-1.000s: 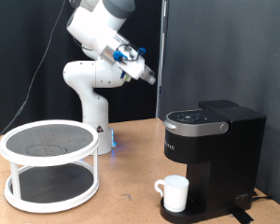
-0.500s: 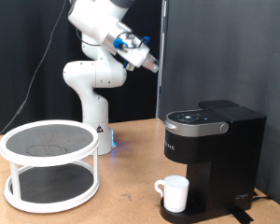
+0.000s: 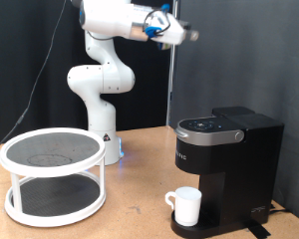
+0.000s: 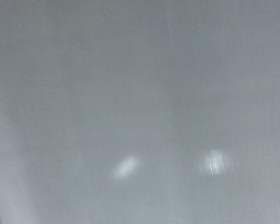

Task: Make a cup of coffee with the keurig machine

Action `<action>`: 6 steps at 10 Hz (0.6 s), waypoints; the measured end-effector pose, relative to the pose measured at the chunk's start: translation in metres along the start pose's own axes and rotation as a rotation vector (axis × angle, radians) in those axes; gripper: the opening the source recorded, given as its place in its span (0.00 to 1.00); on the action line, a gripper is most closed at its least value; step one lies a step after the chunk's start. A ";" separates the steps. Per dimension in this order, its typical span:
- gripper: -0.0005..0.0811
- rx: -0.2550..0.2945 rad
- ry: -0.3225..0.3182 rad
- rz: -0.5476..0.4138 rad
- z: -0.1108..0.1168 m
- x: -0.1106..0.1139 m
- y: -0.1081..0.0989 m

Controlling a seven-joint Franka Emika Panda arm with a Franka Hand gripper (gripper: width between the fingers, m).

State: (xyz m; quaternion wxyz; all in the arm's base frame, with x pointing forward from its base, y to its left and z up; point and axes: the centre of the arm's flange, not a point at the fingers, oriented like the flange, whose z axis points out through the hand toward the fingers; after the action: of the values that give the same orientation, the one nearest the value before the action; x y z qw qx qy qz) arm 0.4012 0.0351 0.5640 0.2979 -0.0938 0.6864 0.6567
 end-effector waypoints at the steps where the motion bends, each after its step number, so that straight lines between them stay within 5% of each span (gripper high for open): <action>1: 0.91 -0.085 -0.030 0.036 0.004 -0.010 -0.007; 2: 0.91 -0.050 -0.015 0.024 0.003 -0.008 -0.008; 6: 0.91 0.321 0.351 0.017 0.010 0.016 -0.032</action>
State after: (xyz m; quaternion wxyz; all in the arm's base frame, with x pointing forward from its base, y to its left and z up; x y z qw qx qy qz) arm 0.4077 0.0451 0.5288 0.1797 -0.1521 0.8240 0.5154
